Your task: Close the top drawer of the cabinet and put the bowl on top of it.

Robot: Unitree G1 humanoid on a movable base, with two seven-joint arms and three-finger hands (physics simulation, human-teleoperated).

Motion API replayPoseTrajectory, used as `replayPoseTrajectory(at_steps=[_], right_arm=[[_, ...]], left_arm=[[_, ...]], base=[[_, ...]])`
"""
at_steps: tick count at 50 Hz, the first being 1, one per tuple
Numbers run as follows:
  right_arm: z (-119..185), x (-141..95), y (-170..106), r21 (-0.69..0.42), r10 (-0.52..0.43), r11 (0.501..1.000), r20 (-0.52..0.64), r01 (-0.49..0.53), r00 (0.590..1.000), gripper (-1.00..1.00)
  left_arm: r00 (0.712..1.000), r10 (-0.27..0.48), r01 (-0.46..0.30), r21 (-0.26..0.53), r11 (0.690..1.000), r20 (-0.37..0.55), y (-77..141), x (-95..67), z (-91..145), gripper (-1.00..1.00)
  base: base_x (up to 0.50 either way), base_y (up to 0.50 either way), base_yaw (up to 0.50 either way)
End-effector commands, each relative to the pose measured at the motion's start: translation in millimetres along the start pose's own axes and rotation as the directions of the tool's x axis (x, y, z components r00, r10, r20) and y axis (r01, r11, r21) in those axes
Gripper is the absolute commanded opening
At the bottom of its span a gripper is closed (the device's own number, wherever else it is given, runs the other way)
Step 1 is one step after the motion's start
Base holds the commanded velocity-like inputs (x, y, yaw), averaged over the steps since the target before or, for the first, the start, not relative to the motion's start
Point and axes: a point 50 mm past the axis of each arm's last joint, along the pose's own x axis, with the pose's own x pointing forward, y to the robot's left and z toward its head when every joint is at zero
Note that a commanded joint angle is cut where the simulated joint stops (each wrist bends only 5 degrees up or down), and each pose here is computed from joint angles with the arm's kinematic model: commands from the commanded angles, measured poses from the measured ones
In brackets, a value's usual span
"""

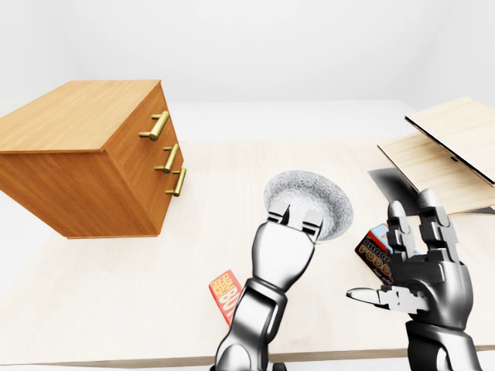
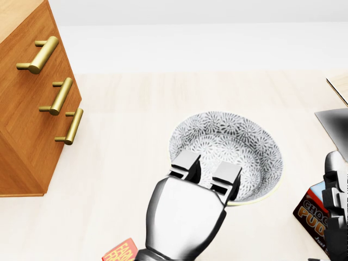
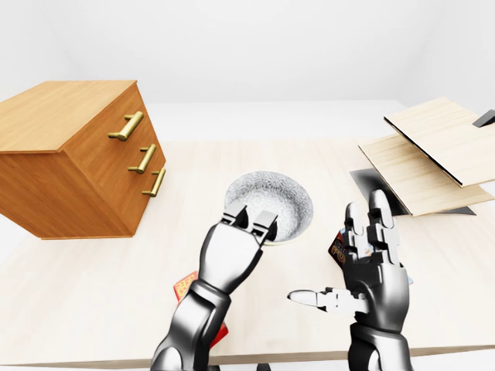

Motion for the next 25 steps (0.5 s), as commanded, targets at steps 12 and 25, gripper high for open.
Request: replayPoseTrajectory(at_steps=[12,25], right_arm=[[-4.1,-0.2,6.6,-0.010,0.019,1.000,-0.010,-0.019,1.000,1.00],[-5.0,0.2,7.0,-0.010,0.022,1.000,-0.015,-0.022,1.000,1.00]], left_arm=[[0.984,0.133,-0.128,0.044,0.991,-0.115,76.5,16.1,-23.2,-1.00],[0.961,0.163,-0.138,0.121,0.983,-0.224,127.3,19.6,-32.8,-1.00]], base=[[0.00,0.00,0.00],[0.00,0.00,0.00]])
